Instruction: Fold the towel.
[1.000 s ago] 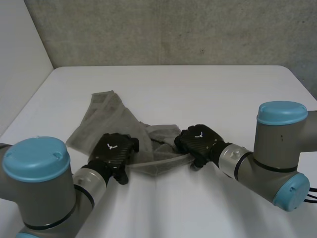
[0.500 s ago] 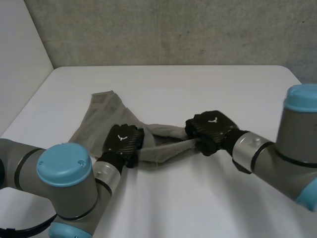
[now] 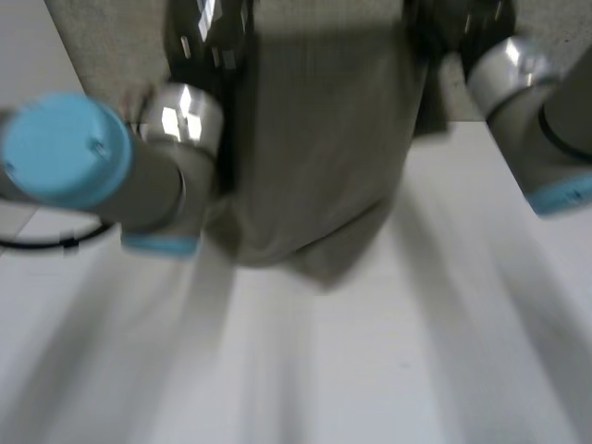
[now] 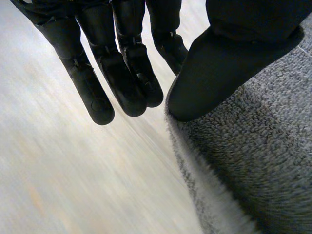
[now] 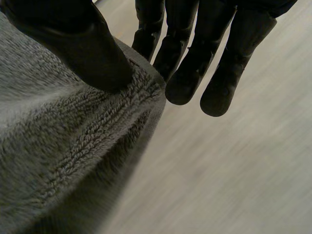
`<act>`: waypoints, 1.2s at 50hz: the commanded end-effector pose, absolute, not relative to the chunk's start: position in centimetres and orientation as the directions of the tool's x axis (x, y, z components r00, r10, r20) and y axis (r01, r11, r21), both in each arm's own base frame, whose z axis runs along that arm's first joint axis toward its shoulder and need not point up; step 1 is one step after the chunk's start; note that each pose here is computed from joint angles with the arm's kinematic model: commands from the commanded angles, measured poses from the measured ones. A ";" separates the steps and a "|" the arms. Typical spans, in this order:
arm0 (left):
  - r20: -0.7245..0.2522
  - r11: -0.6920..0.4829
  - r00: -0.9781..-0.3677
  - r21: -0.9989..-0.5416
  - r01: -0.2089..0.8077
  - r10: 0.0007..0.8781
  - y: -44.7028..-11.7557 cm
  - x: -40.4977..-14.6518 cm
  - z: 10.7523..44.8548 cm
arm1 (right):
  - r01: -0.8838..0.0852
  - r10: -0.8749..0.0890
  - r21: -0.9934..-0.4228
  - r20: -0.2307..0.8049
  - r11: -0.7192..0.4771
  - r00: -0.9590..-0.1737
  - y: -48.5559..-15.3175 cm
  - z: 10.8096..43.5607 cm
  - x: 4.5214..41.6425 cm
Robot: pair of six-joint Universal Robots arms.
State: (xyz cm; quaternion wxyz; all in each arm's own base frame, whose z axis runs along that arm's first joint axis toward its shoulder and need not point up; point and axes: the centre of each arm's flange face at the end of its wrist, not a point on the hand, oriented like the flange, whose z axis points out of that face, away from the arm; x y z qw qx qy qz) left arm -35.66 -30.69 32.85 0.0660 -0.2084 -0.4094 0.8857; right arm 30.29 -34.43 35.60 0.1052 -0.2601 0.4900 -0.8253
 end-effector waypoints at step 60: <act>-0.368 -0.483 -0.824 -0.865 0.134 0.431 -19.2 -27.3 36.0 | -0.473 -0.492 -0.841 0.538 -0.262 -0.684 -23.7 39.0 22.3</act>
